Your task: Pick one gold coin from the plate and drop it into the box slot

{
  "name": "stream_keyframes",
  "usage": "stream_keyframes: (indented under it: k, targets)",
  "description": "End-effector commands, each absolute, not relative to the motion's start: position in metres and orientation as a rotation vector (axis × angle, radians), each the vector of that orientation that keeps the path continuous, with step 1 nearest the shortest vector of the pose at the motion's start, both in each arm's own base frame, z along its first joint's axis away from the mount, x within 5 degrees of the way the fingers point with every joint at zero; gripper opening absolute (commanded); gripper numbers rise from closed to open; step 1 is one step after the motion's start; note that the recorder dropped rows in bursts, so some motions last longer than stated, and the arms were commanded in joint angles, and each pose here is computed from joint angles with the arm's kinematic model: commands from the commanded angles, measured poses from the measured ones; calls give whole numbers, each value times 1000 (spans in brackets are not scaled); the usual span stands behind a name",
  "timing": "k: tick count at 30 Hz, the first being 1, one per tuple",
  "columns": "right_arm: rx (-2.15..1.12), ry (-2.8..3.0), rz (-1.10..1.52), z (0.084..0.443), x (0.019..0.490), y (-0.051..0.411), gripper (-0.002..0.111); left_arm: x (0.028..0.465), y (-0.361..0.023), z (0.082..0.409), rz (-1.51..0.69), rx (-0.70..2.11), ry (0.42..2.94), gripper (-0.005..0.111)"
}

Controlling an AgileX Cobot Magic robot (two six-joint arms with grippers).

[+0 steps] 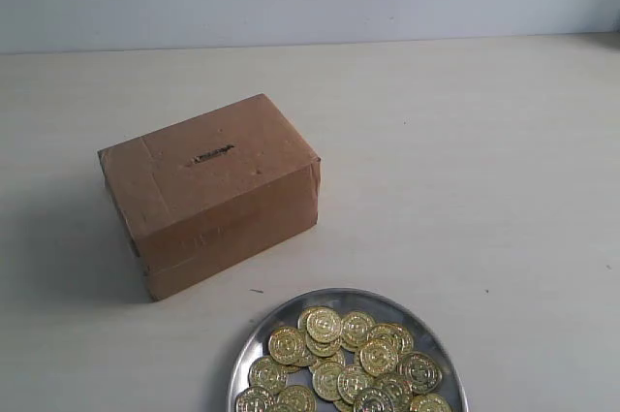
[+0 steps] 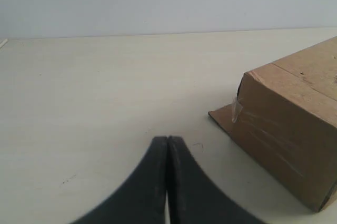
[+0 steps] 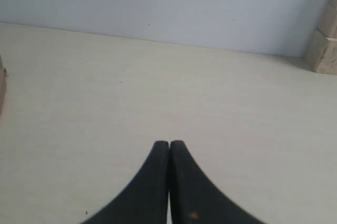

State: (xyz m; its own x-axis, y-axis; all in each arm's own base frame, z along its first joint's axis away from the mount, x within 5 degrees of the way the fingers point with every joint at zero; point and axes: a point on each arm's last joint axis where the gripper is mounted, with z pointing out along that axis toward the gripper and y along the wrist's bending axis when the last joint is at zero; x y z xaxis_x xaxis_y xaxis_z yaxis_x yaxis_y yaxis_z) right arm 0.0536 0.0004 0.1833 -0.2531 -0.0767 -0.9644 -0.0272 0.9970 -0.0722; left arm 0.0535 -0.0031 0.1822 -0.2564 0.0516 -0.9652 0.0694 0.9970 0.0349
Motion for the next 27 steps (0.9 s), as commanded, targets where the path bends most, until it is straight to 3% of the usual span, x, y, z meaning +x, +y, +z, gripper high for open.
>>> stream_keyframes:
  k: [1,27]
  targets:
    - [-73,1826,-52,182,53,0,0,53,-4,182,-33,85,1824,0]
    - [-54,1714,-32,192,56,1,0,53,-4,182,-33,85,1824,0]
